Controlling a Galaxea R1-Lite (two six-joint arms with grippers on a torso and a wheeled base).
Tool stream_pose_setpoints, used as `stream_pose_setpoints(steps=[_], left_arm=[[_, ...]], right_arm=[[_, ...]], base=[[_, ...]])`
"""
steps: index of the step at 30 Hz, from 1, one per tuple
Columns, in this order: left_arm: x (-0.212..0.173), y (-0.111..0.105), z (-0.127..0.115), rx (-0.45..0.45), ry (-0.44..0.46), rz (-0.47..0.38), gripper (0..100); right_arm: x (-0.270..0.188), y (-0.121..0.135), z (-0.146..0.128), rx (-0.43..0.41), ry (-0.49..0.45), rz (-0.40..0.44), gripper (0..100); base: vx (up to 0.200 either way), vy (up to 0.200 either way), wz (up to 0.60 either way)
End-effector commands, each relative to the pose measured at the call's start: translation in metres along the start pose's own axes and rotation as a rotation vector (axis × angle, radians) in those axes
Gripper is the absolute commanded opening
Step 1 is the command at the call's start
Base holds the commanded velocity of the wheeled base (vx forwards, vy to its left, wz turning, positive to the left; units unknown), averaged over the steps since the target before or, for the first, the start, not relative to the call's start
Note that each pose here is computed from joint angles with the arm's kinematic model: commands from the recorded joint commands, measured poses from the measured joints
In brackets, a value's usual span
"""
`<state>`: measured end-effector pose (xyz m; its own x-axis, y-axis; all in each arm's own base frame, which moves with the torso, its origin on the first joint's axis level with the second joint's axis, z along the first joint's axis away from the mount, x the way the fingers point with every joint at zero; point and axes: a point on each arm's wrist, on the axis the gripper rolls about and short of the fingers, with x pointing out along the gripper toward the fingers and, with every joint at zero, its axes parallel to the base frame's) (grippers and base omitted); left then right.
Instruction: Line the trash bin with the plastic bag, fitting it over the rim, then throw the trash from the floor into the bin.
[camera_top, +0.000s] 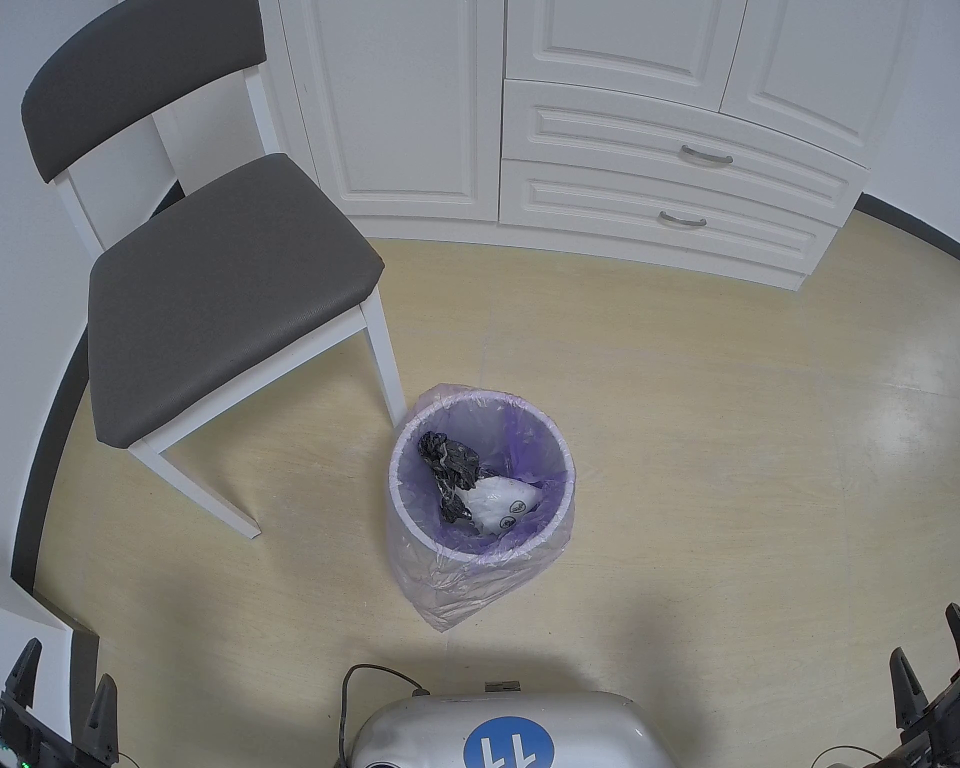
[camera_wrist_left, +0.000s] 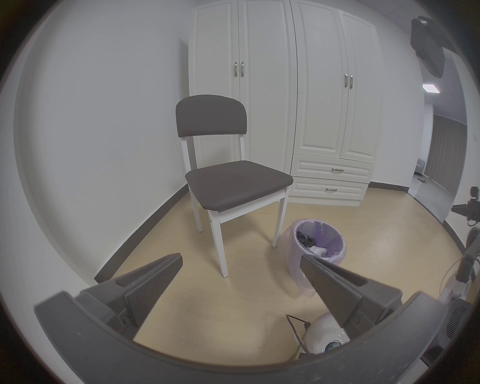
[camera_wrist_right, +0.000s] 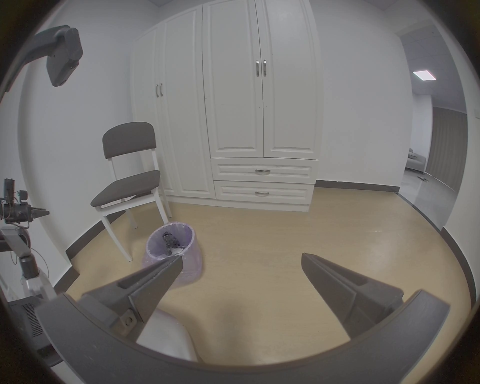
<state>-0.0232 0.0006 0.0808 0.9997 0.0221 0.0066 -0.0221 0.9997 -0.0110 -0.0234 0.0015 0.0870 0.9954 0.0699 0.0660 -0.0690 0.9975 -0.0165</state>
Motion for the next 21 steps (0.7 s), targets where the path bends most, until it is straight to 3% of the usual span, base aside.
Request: stream_pose_setpoints(steps=[1,8,15,16,19,20,21], left_arm=[[0.0007,0.0,-0.0051,0.002,0.01,-0.001,100],[0.0005,0.0001,-0.0053,0.0,0.01,0.001,100],[0.0005,0.0001,-0.0053,-0.004,0.01,0.003,100],[0.0005,0.0001,-0.0051,-0.006,0.008,0.004,100],[0.0007,0.0001,-0.0049,-0.012,0.008,0.001,100],[0.0007,0.0,-0.0051,-0.013,0.01,0.0,100],[0.0007,0.0001,-0.0049,-0.02,0.008,0.001,100]], right_arm=[[0.0,0.0005,-0.0051,-0.005,0.003,0.016,100],[-0.0001,0.0017,-0.0066,-0.002,0.018,0.071,100],[0.0,0.0002,-0.0063,0.018,0.015,0.005,100],[0.0,-0.0009,-0.0063,0.031,0.015,-0.041,100],[0.0,-0.0015,-0.0062,0.097,0.011,-0.07,100],[-0.0003,-0.0018,-0.0053,0.195,0.004,-0.083,100],[-0.0003,-0.0019,-0.0052,0.234,0.0,-0.089,100]], base=[[0.0,0.0,0.0],[0.0,0.0,0.0],[0.0,0.0,0.0],[0.0,0.0,0.0],[0.0,0.0,0.0],[0.0,0.0,0.0],[0.0,0.0,0.0]])
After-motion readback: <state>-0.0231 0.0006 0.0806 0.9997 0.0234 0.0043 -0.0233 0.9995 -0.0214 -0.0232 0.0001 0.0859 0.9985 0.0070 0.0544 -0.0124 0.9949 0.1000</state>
